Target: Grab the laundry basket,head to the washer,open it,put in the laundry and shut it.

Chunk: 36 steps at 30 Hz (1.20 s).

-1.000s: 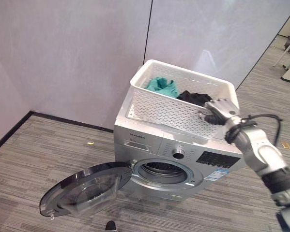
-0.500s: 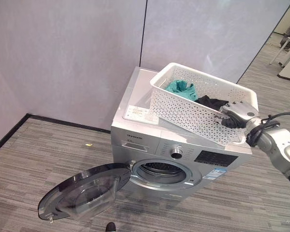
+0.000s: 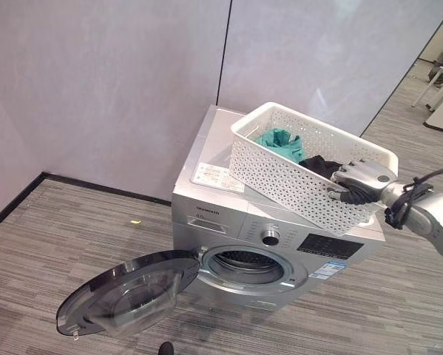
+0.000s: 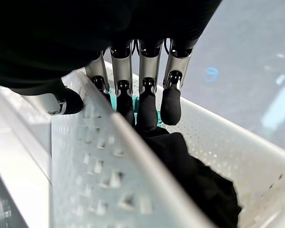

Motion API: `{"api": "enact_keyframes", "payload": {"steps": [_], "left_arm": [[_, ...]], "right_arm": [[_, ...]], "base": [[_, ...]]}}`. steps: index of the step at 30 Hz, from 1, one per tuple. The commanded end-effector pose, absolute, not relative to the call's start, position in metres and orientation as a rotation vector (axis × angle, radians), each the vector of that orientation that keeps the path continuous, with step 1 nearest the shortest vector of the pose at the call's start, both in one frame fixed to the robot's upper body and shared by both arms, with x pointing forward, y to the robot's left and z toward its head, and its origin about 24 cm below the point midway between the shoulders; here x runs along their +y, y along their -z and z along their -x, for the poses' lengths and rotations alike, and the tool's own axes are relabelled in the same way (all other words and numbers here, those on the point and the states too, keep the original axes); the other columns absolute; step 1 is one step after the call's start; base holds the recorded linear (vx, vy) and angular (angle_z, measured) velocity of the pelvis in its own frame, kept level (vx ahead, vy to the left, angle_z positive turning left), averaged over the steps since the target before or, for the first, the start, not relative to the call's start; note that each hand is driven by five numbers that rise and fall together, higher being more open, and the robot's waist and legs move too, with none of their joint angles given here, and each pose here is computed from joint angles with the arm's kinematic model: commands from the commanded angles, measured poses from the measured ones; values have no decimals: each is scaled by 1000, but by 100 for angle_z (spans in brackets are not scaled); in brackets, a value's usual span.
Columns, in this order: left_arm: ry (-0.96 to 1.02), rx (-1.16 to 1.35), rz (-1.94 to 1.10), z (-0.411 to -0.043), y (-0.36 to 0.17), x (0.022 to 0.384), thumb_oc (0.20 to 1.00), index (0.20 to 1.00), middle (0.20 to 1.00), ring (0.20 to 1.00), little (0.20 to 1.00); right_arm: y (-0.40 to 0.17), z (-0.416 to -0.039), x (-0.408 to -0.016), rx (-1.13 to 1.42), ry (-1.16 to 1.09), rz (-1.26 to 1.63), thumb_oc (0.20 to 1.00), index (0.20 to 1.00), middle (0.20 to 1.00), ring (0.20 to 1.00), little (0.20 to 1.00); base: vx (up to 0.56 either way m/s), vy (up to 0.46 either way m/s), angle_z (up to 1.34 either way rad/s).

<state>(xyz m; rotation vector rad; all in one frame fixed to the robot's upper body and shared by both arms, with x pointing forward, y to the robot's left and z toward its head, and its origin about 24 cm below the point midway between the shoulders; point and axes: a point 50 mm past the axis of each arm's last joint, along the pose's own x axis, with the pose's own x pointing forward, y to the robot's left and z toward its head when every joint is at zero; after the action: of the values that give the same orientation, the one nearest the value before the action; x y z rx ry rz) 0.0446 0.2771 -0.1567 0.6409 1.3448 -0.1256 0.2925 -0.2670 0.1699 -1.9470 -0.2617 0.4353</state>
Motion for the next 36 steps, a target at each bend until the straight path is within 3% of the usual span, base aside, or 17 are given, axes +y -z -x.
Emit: {"api": "enact_keyframes", "payload": {"steps": [1, 12, 23, 32, 33, 34, 35, 36], "left_arm": [[279, 1304, -645, -58, 164, 251, 1000, 1000, 1000, 1000, 1000], [309, 1261, -670, -66, 162, 248, 1000, 1000, 1000, 1000, 1000], [323, 1247, -667, -68, 163, 243, 1000, 1000, 1000, 1000, 1000], [306, 1254, -632, -64, 165, 237, 1000, 1000, 1000, 1000, 1000], [303, 1253, -629, -64, 166, 236, 1000, 1000, 1000, 1000, 1000], [302, 1251, -629, -64, 166, 236, 1000, 1000, 1000, 1000, 1000], [302, 1251, -627, -64, 166, 236, 1000, 1000, 1000, 1000, 1000], [295, 1253, -619, -63, 166, 235, 1000, 1000, 1000, 1000, 1000]], "right_arm": [[-169, -288, -270, -283, -529, 2113, 200, 200, 200, 200, 200], [-146, -285, -303, -147, -641, 2355, 200, 200, 200, 200, 200], [-144, -283, -311, -156, -706, 2460, 200, 200, 200, 200, 200], [-151, -283, -325, -89, -604, 2427, 200, 200, 200, 200, 200], [-152, -283, -330, -64, -563, 2413, 423, 423, 423, 423, 423], [-150, -282, -337, -26, -521, 2381, 589, 589, 589, 589, 589], [-148, -280, -342, 1, -496, 2367, 884, 884, 884, 884, 884], [-151, -281, -343, -2, -454, 2346, 931, 931, 931, 931, 931]], "base": [[0, 0, 0], [4, -10, 1], [5, -4, 1], [0, 0, 0], [-10, -2, 3], [-11, 2, 3], [-10, 4, 4], [-12, 13, 3]]}}
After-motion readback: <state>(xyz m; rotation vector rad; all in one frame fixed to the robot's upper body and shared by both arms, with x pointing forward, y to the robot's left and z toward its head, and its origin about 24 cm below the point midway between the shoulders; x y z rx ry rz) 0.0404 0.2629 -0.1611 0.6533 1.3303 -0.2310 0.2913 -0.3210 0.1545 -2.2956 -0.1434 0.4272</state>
